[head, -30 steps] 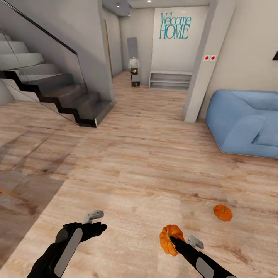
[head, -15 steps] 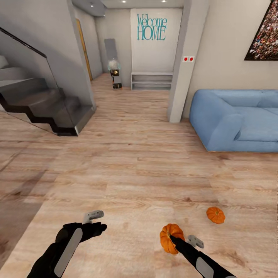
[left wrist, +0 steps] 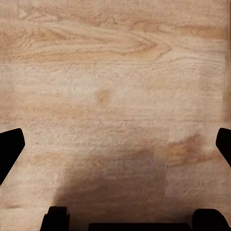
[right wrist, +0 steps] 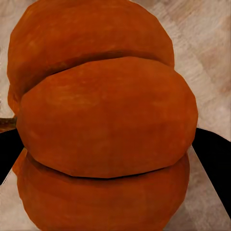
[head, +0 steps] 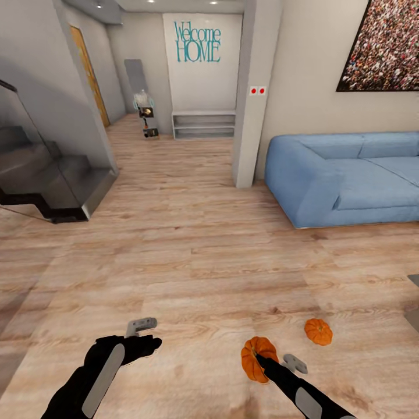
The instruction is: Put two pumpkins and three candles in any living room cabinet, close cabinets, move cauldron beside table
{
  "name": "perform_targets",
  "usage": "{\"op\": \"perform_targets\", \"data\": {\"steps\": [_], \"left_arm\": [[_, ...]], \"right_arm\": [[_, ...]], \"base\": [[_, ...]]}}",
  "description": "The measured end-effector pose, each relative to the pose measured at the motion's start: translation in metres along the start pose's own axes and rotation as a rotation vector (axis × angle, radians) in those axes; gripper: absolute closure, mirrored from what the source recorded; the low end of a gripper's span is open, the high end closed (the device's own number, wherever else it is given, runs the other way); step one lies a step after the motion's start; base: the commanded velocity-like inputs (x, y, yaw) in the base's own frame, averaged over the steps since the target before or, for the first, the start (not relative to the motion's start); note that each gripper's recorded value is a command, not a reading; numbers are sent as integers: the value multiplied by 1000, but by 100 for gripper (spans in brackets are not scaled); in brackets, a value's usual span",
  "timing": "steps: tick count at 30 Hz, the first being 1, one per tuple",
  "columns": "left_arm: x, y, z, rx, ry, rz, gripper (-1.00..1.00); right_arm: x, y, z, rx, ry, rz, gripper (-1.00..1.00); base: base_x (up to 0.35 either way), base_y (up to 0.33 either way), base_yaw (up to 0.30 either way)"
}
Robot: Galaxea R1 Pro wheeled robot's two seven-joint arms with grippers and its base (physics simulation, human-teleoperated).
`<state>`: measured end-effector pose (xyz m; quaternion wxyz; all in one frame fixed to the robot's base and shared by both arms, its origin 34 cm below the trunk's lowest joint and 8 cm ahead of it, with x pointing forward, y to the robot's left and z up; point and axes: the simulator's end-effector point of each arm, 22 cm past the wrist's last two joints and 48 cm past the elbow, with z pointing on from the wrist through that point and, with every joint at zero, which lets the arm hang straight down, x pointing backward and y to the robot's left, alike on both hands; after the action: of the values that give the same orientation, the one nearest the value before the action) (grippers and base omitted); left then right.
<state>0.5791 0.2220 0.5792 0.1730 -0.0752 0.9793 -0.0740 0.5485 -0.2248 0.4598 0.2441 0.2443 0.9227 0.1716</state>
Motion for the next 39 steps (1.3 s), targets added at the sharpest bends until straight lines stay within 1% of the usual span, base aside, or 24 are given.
{"op": "perform_targets", "data": {"steps": [3,8,18,39], "left_arm": [[2,-4,1,4,4,15,-100],[3,-6,1,5,5,20,-100],[3,-6,1,5,5,21,-100],[3,-6,1,5,7,22,-100]], "right_arm": [[0,0,0,0,0,0,100],[0,0,0,0,0,1,100],[0,0,0,1,0,2,100],[0,0,0,2,-1,2,100]], "base": [[333,102,-12],[333,101,-26],[298,87,-248],[10,2,-278]]}}
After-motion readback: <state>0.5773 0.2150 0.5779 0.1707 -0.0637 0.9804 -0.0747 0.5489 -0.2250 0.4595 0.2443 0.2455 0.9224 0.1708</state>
